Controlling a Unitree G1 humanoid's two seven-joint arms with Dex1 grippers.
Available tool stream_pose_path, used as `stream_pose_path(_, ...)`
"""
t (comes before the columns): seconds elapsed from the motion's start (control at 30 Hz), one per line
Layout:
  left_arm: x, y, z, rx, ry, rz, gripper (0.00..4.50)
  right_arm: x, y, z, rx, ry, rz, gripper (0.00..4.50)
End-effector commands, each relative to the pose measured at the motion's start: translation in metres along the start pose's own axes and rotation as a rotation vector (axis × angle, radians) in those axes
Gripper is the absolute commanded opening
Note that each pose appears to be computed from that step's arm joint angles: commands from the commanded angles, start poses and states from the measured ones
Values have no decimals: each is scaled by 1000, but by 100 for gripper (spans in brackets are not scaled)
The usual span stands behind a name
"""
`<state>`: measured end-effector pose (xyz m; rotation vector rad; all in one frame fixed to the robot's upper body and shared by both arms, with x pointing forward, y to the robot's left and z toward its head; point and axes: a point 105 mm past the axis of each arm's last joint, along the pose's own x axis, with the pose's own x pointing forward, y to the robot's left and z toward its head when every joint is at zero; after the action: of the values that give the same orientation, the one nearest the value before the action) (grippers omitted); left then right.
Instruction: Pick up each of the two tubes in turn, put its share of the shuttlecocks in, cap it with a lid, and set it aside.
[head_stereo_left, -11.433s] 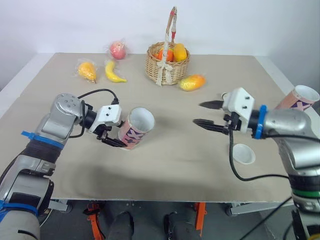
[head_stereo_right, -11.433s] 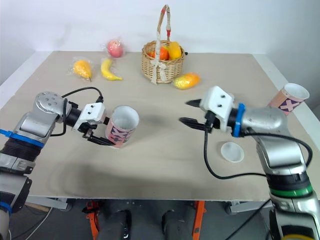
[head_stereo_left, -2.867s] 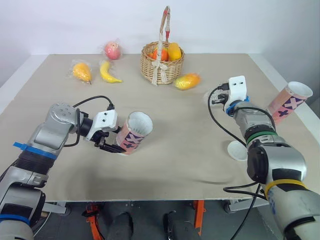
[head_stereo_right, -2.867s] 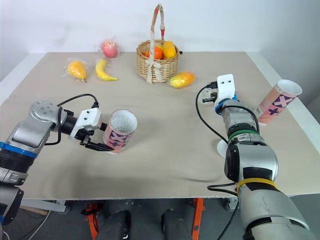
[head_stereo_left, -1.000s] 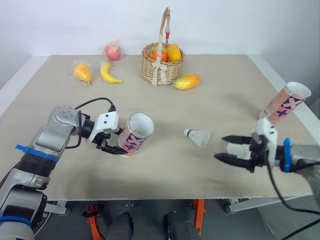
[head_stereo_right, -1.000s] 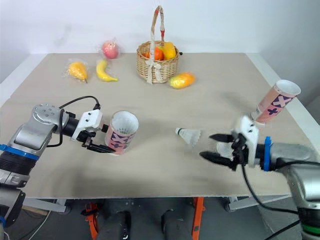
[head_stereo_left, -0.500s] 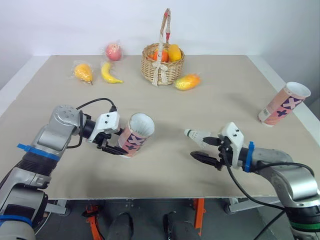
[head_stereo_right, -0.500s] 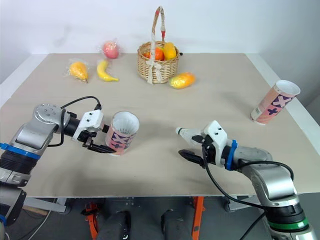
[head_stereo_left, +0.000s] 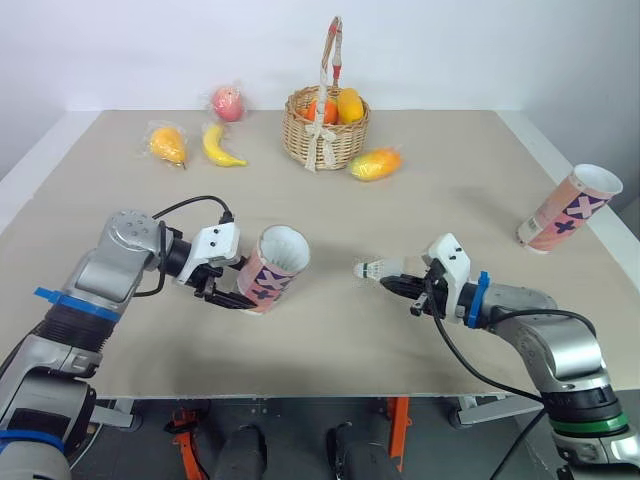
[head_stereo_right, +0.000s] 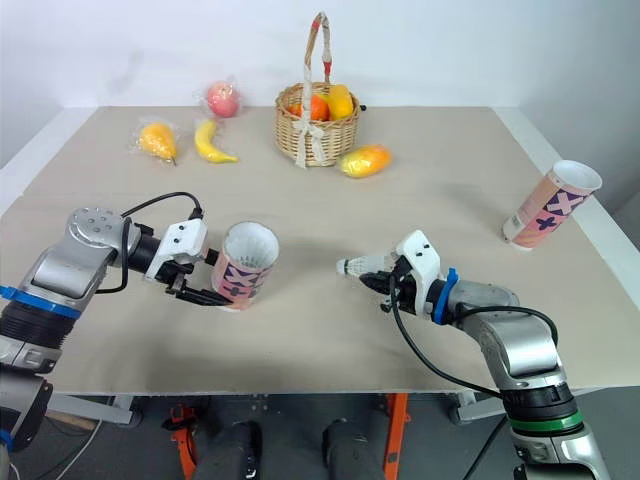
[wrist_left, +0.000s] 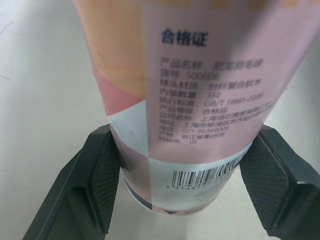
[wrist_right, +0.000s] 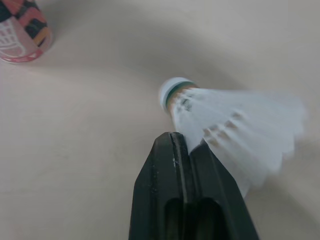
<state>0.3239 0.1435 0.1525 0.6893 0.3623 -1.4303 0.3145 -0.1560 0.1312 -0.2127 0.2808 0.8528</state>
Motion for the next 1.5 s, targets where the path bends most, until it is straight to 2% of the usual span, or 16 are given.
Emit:
stream_pose_path(0.03, -2, -1, 2, 17, 6, 2, 326, -14, 9, 40, -181, -88, 27, 8)
stream_pose_path(0.2, 1, -1, 0, 18, 5, -8, 326, -31, 29, 108, -448, -231, 112, 8)
stream_pose_path(0.33, 2, 1, 0, 25, 3, -14, 326, -35, 53, 137, -645, -248, 234, 8)
stream_pose_path(0.43, 3, 2, 1, 33, 1, -16, 326, -27, 71, 138, -780, -198, 349, 8)
stream_pose_path(0.57, 3, 4, 1, 34, -2, -16, 326, -9, 79, 135, -919, -139, 418, 8)
stream_pose_path(0.83, 3, 4, 1, 24, -11, -14, 326, 20, 86, 146, -1018, -145, 480, 8)
stream_pose_path(0.93, 4, 4, 0, 22, -12, -12, 326, 26, 88, 154, -1002, -152, 504, 101)
stream_pose_path(1.0, 5, 4, 0, 21, -15, -11, 326, 24, 90, 155, -994, -152, 536, 190)
stream_pose_path(1.03, 5, 4, 1, 21, -17, -11, 326, 23, 91, 156, -995, -152, 545, 250)
stream_pose_path(1.1, 6, 3, 1, 20, -19, -11, 326, 19, 91, 157, -982, -154, 558, 318)
stream_pose_path(1.13, 6, 3, 1, 20, -20, -11, 326, 17, 91, 158, -973, -155, 570, 369)
stream_pose_path(1.37, 7, 2, 3, 26, -18, -19, 326, 8, 64, 178, -752, -217, 461, 369)
stream_pose_path(1.4, 7, 2, 3, 29, -15, -22, 326, 10, 61, 178, -723, -211, 441, 347)
stream_pose_path(1.5, 7, 4, 5, 42, -9, -26, 326, 8, 70, 169, -692, -181, 499, 239)
